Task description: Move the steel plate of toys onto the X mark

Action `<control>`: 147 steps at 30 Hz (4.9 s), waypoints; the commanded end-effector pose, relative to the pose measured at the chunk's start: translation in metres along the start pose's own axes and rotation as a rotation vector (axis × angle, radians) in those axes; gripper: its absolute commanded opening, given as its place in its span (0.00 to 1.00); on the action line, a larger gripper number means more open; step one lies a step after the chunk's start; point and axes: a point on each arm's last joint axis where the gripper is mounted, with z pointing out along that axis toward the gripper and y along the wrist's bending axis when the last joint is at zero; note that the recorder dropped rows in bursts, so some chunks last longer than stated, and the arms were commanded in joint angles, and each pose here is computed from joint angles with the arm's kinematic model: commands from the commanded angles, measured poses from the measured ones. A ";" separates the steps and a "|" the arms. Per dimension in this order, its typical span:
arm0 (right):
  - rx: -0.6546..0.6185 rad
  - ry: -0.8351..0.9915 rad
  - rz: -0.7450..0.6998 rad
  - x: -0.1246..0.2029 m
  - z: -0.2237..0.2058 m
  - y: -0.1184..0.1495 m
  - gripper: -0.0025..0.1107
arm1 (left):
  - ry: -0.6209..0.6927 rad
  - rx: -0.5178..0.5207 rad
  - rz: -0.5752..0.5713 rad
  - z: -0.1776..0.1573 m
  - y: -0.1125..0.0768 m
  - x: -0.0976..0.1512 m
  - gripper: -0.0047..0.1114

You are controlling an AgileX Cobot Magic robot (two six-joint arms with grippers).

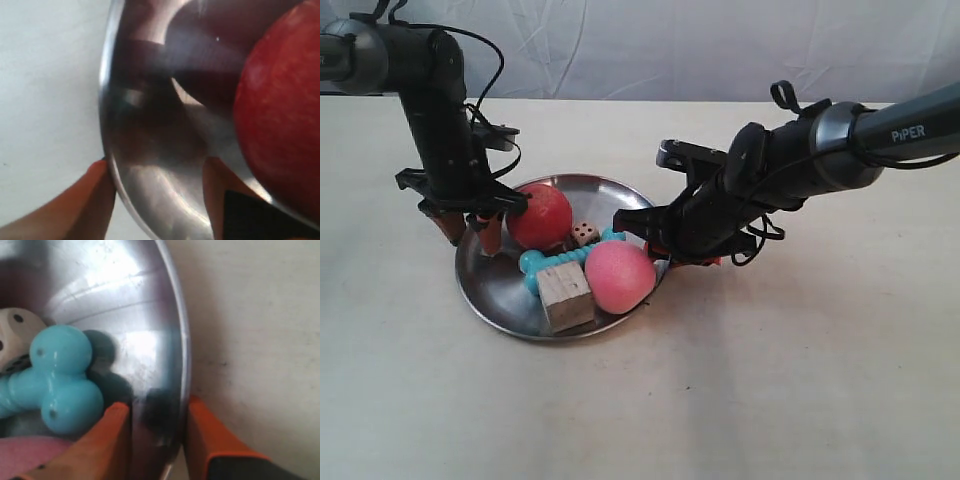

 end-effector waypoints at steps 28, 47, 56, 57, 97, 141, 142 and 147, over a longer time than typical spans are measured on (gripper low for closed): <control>0.108 -0.175 -0.198 -0.039 -0.146 -0.014 0.02 | -0.385 -0.095 -0.113 -0.148 0.015 0.050 0.04; -0.005 -0.644 -0.249 0.114 -0.265 -0.049 0.02 | -1.105 -0.041 0.085 -0.117 -0.070 0.233 0.04; -0.004 -0.575 -0.236 0.124 -0.264 -0.052 0.02 | -0.935 -0.006 0.097 -0.084 -0.070 0.244 0.04; -0.015 -0.613 -0.244 0.128 -0.273 -0.051 0.02 | -0.933 -0.005 0.097 -0.084 -0.070 0.244 0.04; 0.190 -0.898 -0.176 0.243 -0.230 -0.131 0.02 | -0.945 -0.012 0.097 -0.085 -0.070 0.243 0.04; 0.185 -0.899 -0.172 0.243 -0.230 -0.131 0.02 | -1.465 -0.365 -0.356 -0.014 -0.036 0.381 0.04; 0.185 -0.899 -0.172 0.243 -0.230 -0.131 0.02 | -1.456 -0.392 -0.342 -0.013 -0.035 0.382 0.04; 0.185 -0.897 -0.171 0.243 -0.229 -0.131 0.02 | -1.426 -0.469 -0.296 -0.008 -0.032 0.382 0.04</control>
